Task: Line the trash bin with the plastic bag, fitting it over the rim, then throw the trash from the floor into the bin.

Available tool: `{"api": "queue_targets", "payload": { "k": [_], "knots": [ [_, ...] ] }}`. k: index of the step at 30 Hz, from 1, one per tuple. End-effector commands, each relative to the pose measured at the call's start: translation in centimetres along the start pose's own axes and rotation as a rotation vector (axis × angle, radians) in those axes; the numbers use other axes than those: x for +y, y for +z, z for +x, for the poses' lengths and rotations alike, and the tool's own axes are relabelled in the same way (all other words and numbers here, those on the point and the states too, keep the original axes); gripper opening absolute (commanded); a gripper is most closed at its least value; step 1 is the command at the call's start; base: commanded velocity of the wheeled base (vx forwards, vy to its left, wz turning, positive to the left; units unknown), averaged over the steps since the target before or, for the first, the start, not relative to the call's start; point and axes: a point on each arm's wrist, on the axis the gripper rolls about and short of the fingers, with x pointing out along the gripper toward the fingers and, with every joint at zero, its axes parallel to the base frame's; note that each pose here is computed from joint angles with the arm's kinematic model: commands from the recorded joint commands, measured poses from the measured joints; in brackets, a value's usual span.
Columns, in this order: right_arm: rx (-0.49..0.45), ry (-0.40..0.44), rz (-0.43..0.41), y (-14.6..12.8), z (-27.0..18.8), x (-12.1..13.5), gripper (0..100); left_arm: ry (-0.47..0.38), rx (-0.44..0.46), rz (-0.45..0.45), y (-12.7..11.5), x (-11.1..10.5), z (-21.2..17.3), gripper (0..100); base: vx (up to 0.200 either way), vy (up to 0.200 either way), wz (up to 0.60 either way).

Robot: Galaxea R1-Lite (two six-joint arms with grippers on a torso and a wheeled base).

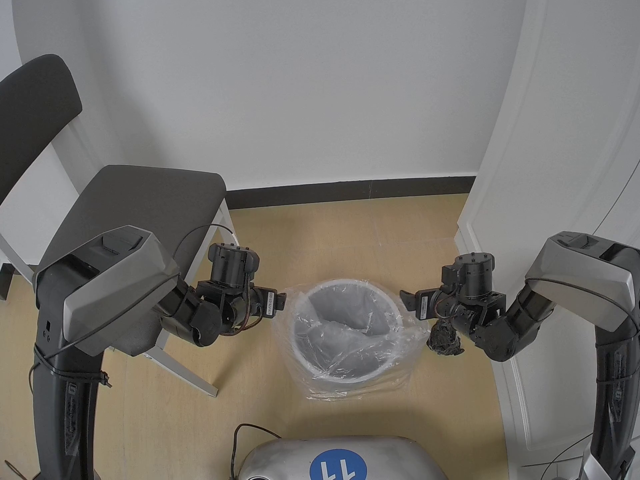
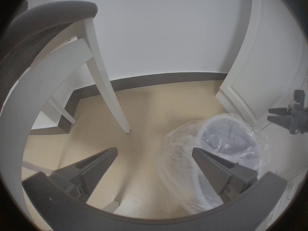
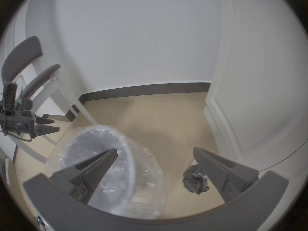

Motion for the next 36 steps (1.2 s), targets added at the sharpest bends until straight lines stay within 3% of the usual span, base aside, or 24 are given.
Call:
{"api": "queue_targets", "payload": {
  "k": [1, 4, 5, 12, 15, 18, 24, 29, 36],
  "knots": [
    [0.016, 0.058, -0.017, -0.9, -0.9, 2.4, 100, -0.03, -0.014, 0.007, 0.4, -1.3, -0.8, 100, 0.0, 0.0, 0.0],
    [0.048, 0.07, -0.032, -2.1, -0.7, 3.2, 100, -0.042, -0.001, 0.017, -0.1, -2.1, -0.7, 100, 0.0, 0.0, 0.0],
    [0.097, 0.075, -0.052, -3.5, -0.6, 3.4, 100, -0.05, 0.021, 0.032, -1.0, -2.6, -0.7, 100, 0.0, 0.0, 0.0],
    [0.176, 0.103, -0.102, -4.6, -2.0, 3.9, 100, -0.061, 0.036, 0.043, -1.6, -3.4, -0.5, 100, 0.0, 0.0, 0.0],
    [0.223, 0.202, -0.136, -5.1, -4.1, 4.6, 100, -0.068, 0.053, 0.055, -2.4, -4.0, -0.3, 100, 0.0, 0.0, 0.0],
    [0.253, 0.242, -0.186, -5.8, -5.2, 5.0, 100, -0.072, 0.06, 0.062, -2.8, -4.4, -0.2, 100, 0.0, 0.0, 0.0],
    [0.315, 0.254, -0.291, -7.4, -5.9, 4.5, 100, -0.068, 0.088, 0.079, -3.5, -4.2, -0.6, 100, 0.0, 0.0, 0.0],
    [0.394, 0.25, -0.311, -7.8, -6.1, 4.3, 100, -0.065, 0.114, 0.096, -3.8, -3.9, -1.2, 100, 0.0, 0.0, 0.0],
    [0.422, 0.244, -0.313, -8.2, -5.7, 4.2, 100, -0.063, 0.141, 0.162, -4.3, -3.5, -2.4, 100, 0.0, 0.0, 0.0]
  ]
}}
